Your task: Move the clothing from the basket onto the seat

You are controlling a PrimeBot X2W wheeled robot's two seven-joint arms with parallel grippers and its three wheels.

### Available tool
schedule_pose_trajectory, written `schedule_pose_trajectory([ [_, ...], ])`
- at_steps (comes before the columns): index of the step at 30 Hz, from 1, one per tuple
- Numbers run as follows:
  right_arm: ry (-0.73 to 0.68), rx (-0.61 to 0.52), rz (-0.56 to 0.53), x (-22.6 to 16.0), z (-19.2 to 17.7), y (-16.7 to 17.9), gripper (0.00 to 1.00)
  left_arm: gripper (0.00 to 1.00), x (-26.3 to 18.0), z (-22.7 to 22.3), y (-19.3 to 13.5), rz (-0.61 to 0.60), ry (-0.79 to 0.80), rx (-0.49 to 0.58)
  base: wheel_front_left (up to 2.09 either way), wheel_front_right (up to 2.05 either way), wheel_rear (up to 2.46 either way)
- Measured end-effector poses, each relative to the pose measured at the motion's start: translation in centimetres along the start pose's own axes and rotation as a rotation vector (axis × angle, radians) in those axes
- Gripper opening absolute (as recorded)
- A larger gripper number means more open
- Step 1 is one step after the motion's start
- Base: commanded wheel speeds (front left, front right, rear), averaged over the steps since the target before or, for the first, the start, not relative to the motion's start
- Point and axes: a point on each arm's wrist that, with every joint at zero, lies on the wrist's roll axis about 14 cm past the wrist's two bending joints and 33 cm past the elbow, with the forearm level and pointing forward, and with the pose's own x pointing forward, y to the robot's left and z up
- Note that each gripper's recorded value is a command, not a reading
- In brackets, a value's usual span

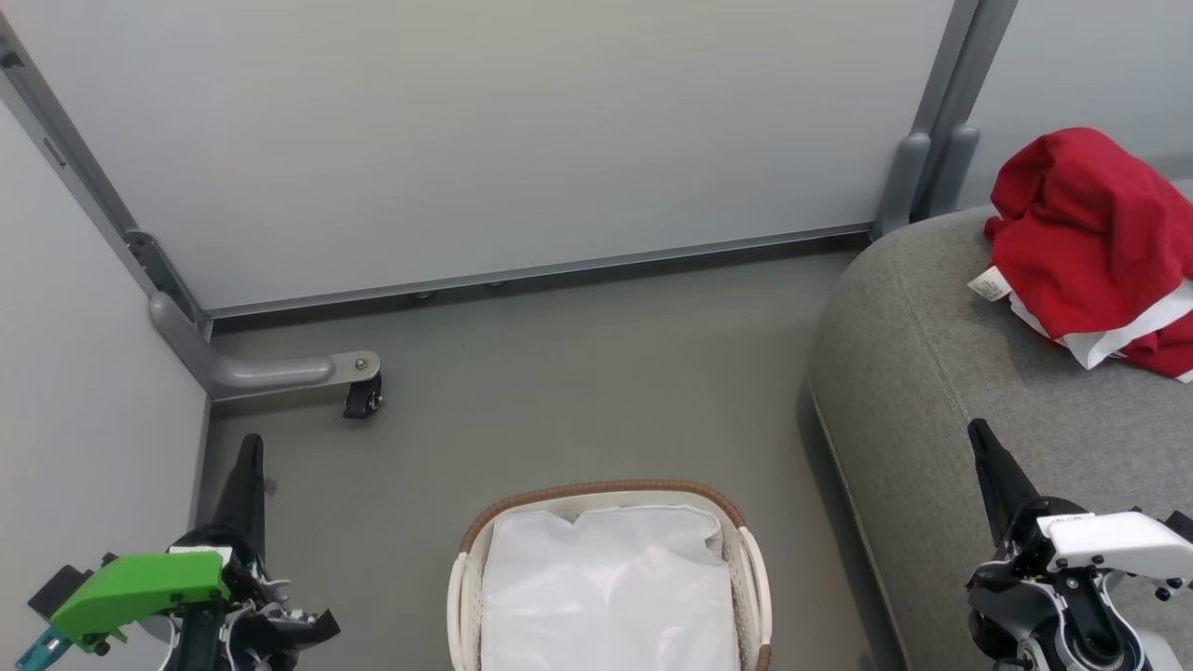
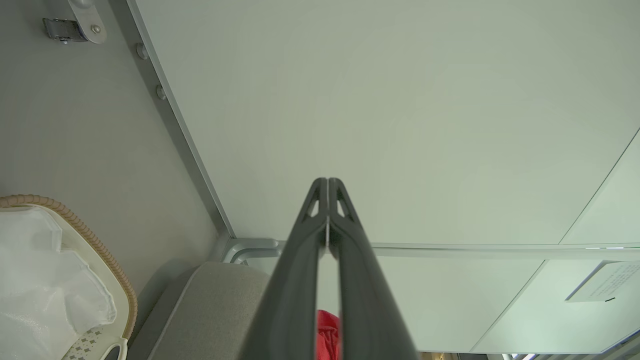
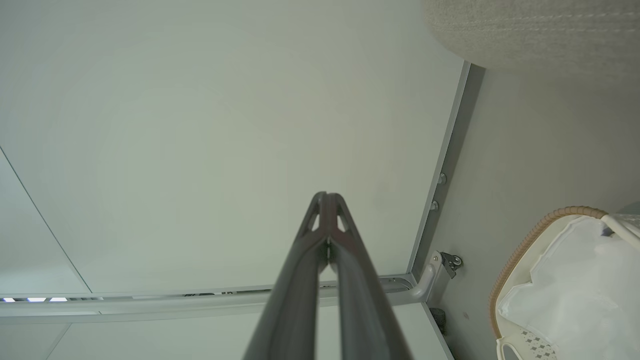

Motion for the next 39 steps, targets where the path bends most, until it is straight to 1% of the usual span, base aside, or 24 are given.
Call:
schedule_pose_trajectory([
  [39, 0.000, 0.000, 0.000, 0.01, 0.00, 0.01, 0.00, 0.00, 0.00, 0.01, 0.00, 0.000, 0.000, 0.000, 0.00, 0.00, 0.00],
])
